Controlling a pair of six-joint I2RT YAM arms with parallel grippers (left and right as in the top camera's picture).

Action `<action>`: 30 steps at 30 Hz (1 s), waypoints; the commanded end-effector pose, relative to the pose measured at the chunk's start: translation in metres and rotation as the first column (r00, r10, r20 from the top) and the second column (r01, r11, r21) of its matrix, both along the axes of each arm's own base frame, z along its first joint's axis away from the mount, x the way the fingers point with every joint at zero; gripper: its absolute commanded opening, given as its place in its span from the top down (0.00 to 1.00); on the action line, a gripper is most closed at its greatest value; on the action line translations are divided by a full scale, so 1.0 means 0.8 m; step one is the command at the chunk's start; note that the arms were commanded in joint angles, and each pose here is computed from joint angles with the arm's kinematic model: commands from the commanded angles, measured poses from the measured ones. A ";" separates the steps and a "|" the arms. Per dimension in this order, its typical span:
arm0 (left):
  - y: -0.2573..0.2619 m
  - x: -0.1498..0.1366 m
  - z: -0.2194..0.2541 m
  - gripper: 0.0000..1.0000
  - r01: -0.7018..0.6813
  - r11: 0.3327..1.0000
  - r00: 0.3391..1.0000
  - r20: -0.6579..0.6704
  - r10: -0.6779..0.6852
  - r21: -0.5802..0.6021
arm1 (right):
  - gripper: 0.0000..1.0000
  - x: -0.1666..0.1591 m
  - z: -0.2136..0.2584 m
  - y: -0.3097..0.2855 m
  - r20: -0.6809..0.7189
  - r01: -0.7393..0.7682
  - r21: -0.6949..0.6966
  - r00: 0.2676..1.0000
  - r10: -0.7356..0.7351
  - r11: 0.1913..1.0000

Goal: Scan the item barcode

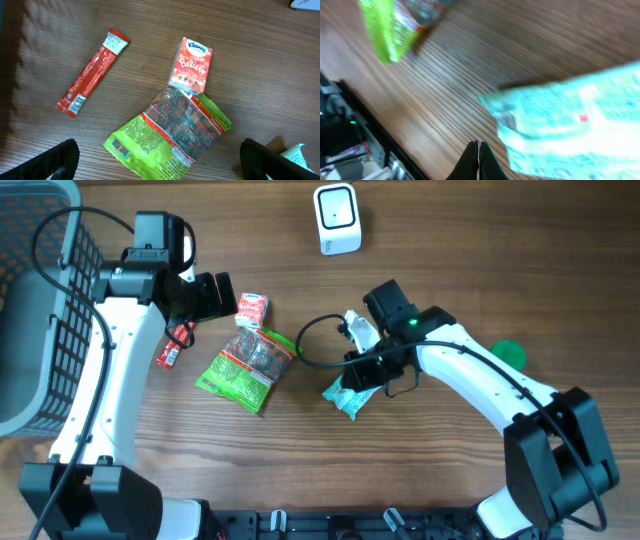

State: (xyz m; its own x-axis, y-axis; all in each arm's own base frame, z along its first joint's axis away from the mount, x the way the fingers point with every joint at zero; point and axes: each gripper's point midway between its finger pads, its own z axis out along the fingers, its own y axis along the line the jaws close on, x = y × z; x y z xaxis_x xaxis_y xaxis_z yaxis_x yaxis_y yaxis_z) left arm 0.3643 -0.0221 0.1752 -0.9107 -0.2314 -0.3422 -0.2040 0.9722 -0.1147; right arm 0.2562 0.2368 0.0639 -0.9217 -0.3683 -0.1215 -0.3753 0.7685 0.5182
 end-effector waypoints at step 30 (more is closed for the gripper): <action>0.001 0.001 0.000 0.00 -0.003 1.000 1.000 0.002 0.003 0.004 | 0.49 0.033 0.031 -0.005 0.099 0.097 -0.033 0.991 -0.093 0.995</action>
State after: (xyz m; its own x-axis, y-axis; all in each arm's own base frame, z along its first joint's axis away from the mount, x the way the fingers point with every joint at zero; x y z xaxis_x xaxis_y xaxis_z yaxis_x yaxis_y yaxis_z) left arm 0.3643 -0.0221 0.1752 -0.9107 -0.2314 -0.3422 -0.2040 0.9722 -0.1147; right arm 0.2726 0.2290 0.0715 -0.9464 -0.2888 -0.1447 -0.3228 0.8283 0.4579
